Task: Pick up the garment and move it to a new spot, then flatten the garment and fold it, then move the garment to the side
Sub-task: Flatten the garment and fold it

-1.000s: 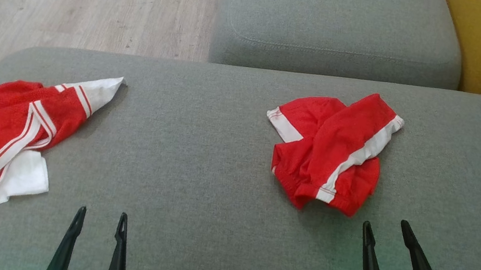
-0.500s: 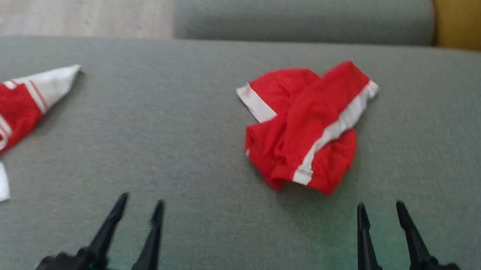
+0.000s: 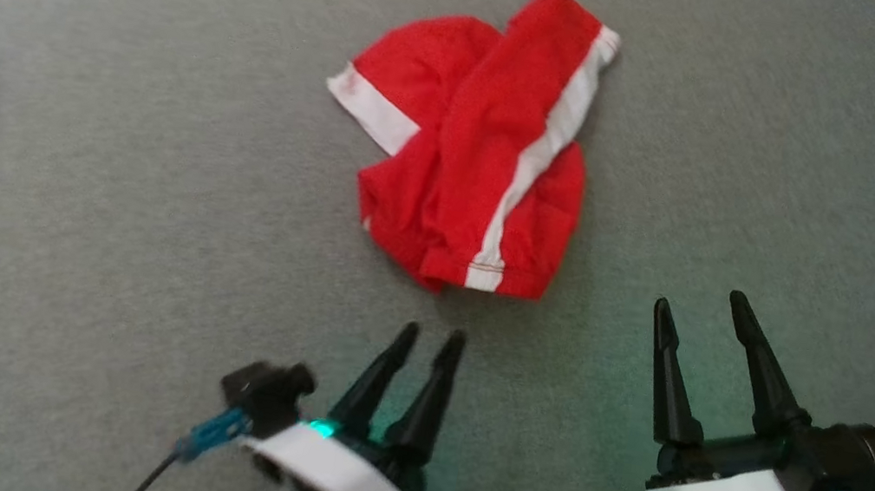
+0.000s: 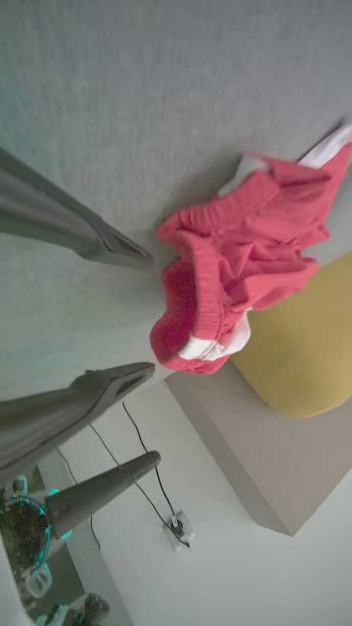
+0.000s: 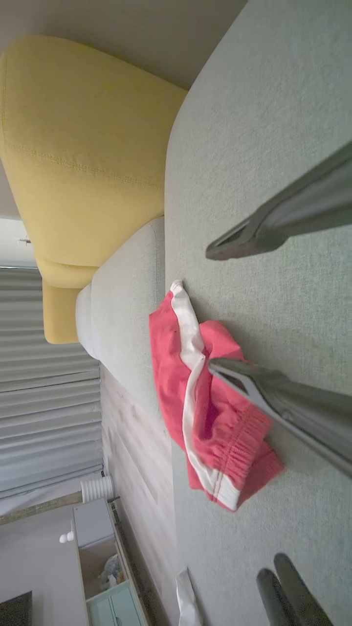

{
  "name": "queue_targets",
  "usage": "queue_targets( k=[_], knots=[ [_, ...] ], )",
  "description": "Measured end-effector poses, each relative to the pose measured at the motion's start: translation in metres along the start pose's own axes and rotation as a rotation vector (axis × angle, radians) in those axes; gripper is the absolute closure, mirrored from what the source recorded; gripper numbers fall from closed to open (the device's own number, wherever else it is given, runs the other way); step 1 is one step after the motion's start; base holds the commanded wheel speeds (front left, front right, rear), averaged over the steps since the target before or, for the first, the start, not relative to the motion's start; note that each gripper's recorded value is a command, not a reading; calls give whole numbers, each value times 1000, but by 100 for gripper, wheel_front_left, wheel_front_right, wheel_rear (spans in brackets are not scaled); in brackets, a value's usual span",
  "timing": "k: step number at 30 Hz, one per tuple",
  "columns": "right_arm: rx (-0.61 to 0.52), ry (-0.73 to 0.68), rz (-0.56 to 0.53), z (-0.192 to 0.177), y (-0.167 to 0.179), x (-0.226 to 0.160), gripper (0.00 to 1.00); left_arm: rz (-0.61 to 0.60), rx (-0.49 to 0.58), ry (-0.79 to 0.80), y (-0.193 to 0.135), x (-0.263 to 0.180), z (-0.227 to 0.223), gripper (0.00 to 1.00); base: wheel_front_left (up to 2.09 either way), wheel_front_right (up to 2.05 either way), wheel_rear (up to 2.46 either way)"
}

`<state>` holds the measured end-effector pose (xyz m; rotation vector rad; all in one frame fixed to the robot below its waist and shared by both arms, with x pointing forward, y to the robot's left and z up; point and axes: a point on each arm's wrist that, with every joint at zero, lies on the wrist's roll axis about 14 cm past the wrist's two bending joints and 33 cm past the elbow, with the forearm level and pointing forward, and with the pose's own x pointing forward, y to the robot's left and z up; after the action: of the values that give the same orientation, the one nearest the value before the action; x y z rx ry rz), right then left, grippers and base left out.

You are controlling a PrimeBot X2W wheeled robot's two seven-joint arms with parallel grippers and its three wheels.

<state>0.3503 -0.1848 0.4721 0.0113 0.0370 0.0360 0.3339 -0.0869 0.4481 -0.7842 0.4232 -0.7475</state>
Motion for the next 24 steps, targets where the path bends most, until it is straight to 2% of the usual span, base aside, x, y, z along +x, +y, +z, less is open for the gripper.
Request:
queue_targets(
  k=[4,8,23,24],
  knots=[
    [-8,23,-37,-6,-11,-2,0,-91,-86,86,-21,22,-14,0,0,0,0],
    [-16,30,-68,-7,-21,-2,0,-119,-114,134,-21,32,-21,0,0,0,0],
    [-20,54,-84,-13,-26,-3,0,-111,-140,42,-9,50,8,0,0,0,0],
    [-20,55,-83,-13,-26,-3,0,-111,-132,37,-9,51,10,63,0,0,0]
  ],
)
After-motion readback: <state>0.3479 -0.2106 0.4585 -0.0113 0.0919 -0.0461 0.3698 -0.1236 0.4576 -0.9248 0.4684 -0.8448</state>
